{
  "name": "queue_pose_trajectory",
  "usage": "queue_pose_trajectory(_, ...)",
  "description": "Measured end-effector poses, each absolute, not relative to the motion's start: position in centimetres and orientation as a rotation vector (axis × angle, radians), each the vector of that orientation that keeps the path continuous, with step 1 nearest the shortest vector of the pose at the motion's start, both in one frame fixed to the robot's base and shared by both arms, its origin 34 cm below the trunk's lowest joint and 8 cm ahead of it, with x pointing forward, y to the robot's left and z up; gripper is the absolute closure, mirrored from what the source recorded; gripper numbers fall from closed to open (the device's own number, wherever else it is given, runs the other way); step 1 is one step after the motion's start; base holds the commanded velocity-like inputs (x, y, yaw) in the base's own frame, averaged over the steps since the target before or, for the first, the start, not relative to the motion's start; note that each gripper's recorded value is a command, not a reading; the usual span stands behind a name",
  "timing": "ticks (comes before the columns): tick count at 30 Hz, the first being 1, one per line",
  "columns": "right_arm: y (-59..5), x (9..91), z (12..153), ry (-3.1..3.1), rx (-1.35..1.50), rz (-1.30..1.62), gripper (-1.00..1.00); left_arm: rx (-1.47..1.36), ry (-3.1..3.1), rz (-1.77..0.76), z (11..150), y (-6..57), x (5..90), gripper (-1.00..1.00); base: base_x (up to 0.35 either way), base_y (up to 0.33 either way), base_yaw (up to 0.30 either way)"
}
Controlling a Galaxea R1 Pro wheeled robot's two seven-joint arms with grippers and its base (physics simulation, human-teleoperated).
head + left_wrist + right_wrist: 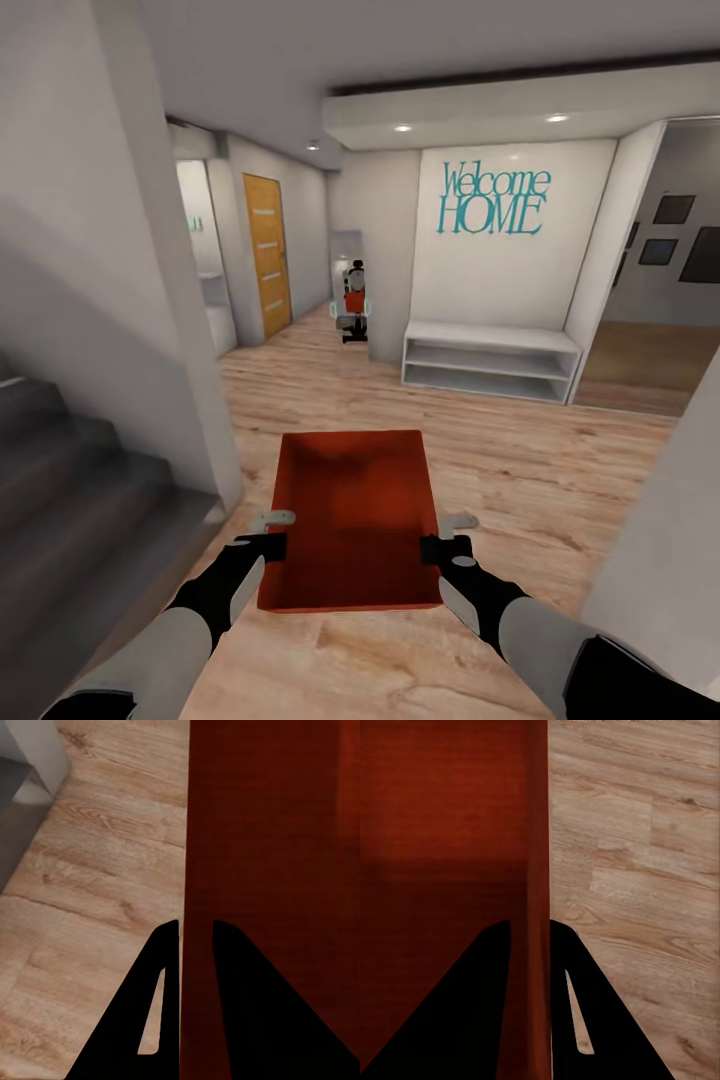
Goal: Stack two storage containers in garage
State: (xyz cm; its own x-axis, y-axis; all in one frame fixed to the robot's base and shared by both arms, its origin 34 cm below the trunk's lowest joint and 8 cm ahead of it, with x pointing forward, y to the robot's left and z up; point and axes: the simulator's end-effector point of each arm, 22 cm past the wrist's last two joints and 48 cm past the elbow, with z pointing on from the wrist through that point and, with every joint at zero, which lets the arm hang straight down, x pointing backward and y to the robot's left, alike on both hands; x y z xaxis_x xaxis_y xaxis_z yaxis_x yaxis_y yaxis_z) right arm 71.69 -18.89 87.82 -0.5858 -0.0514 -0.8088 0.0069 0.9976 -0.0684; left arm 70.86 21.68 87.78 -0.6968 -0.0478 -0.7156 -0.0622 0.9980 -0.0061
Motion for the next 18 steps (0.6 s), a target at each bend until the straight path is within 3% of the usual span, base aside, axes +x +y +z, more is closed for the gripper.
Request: queue_pose_trajectory(18,-18.87,71.61,87.71,2.198,-0.03,-0.079,1.0,-0.075,2.346,0.024,87.7,21.69,70.8,1.0,0.321,0.0,0.0)
